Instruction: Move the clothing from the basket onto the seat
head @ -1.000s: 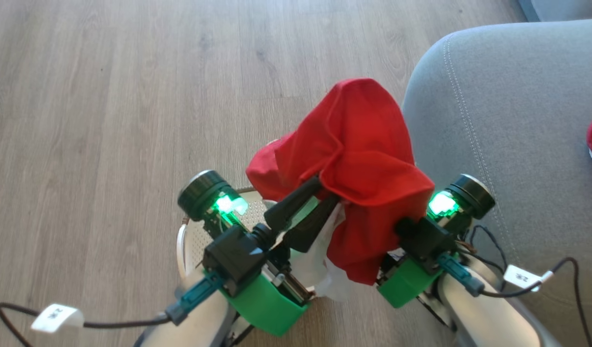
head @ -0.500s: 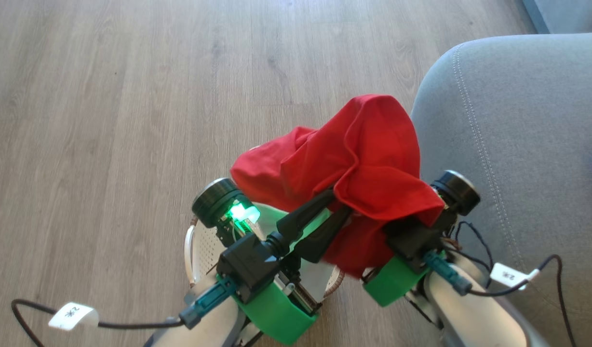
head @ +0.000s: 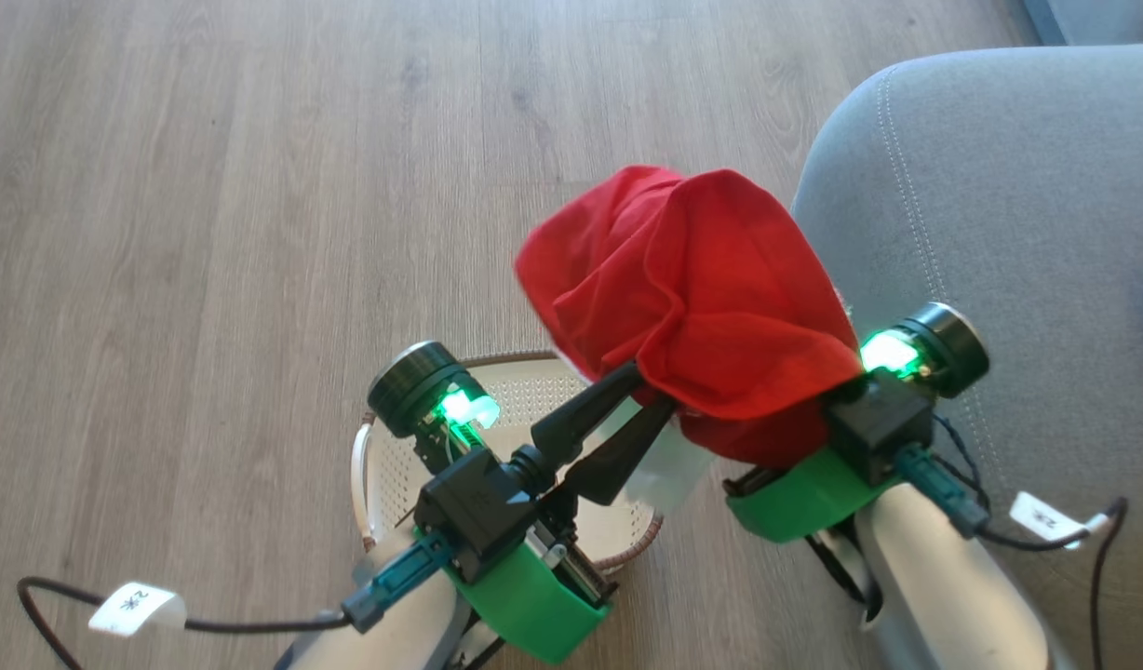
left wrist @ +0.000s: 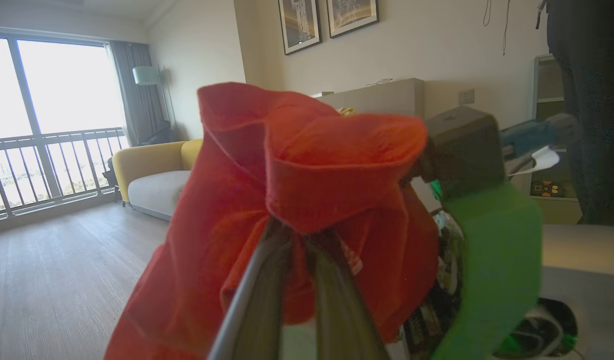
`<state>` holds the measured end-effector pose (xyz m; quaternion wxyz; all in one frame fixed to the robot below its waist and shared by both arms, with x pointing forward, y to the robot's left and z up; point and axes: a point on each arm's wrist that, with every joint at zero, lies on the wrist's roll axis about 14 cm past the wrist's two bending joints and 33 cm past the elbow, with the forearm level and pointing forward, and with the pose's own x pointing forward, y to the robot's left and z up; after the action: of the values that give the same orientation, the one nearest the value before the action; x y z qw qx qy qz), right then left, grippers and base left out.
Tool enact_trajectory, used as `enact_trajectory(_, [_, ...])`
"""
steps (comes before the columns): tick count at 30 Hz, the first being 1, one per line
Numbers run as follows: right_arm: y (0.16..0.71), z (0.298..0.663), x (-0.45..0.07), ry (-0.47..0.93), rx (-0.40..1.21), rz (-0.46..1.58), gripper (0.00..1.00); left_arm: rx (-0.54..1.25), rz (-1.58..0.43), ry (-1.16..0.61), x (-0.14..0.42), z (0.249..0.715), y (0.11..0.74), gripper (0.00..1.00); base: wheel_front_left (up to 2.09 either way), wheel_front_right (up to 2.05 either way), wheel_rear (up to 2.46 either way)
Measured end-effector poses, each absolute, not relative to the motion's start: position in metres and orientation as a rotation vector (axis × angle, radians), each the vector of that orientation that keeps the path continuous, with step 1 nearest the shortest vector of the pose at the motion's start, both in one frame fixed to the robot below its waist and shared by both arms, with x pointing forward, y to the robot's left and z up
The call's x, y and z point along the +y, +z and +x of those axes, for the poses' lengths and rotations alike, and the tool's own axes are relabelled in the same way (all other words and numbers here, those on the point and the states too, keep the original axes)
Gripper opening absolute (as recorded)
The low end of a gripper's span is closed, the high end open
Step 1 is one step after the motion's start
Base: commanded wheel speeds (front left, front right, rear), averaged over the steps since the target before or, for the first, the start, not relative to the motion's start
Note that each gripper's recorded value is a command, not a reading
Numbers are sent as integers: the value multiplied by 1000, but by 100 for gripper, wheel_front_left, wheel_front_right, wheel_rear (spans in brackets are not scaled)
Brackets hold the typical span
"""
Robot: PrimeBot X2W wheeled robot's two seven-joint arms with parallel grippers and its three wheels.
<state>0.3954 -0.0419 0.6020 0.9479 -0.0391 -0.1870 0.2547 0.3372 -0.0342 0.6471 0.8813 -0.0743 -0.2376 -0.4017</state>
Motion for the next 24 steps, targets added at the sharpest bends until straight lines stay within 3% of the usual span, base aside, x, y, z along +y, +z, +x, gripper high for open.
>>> enact_trajectory(5, [611,400,-56,465,-402,-54,0,-491,-157,-836,-34,339,646,0,0,0,0])
enact_trajectory(7, [614,400,-59,453,-412,-41,0,-491,-157,-830,-33,341,646,47,0,0,0])
enact_trajectory(8, [615,400,-60,448,-415,-39,0,-493,-156,-823,-31,342,646,83,0,0,0])
enact_trajectory(9, [616,400,-61,443,-417,-37,0,-493,-155,-817,-30,343,647,100,0,0,0])
enact_trajectory(24, [633,406,-98,326,-464,-35,0,-442,-103,-782,-23,353,628,100,0,0,0])
